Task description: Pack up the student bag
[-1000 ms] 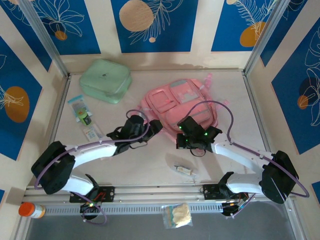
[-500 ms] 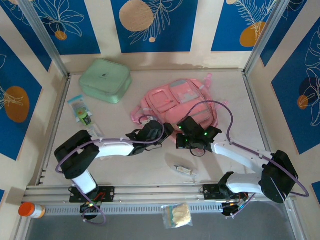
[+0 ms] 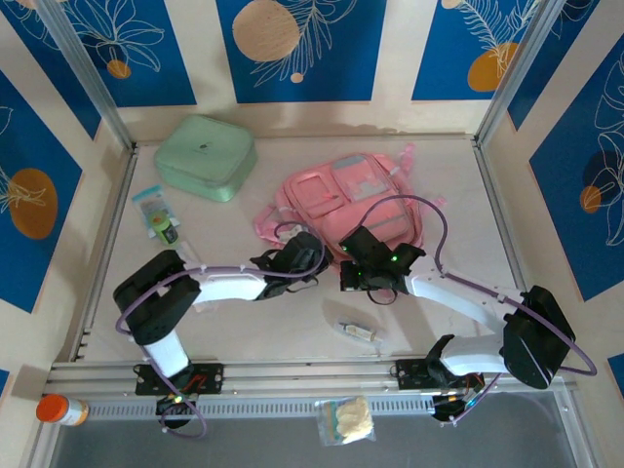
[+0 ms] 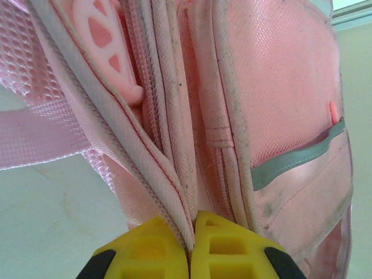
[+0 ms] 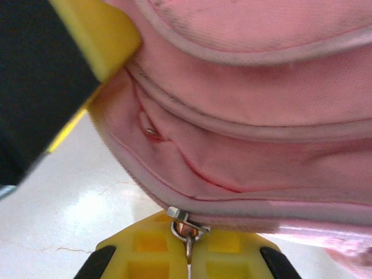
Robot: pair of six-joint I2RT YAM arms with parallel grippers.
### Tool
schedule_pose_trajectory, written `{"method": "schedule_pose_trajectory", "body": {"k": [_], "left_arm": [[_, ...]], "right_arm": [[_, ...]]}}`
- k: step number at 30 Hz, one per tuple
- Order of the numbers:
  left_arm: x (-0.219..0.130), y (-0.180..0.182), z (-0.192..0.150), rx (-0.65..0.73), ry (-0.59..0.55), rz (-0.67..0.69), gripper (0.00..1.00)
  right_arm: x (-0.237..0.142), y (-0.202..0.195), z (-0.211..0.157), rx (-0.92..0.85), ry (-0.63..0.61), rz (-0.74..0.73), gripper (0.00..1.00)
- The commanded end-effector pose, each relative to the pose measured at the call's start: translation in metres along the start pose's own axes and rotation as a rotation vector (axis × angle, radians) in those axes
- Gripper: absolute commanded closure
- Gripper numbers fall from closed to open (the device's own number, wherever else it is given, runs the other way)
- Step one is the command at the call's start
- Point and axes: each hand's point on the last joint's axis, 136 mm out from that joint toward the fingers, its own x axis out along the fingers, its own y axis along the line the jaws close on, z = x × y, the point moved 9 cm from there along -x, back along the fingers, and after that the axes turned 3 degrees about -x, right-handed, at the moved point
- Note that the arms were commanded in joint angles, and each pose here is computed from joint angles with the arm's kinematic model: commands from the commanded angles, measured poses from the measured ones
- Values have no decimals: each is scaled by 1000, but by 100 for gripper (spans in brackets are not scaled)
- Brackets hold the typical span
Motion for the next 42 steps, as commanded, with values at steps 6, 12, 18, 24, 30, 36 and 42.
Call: {"method": "schedule_pose_trajectory", "body": {"k": [6,12,18,24,30,36,42], "left_arm": [[-41,17,81,122,-123,81,100],[-54,29,120,134,-115,107,100],[-47,28,122,138,-82,77,100],[-33,7,140,237,-43,45,100],[-26,-3,154,295,28,-16,84],[-67,23,140,265,16,-29,48],[-95,48,94,62,26,-47,32]], "right_arm": [[-17,-21,-12,75,53,-94,100],[-15,-36,-14,130,96,-89,100],[-21,5,-1,13,90,52,100],[-23,31,11,3,87,207,100],[-5,61,25,15,62,319,100],[7,70,28,12,59,291,100],[10,75,24,-7,36,266,100]]}}
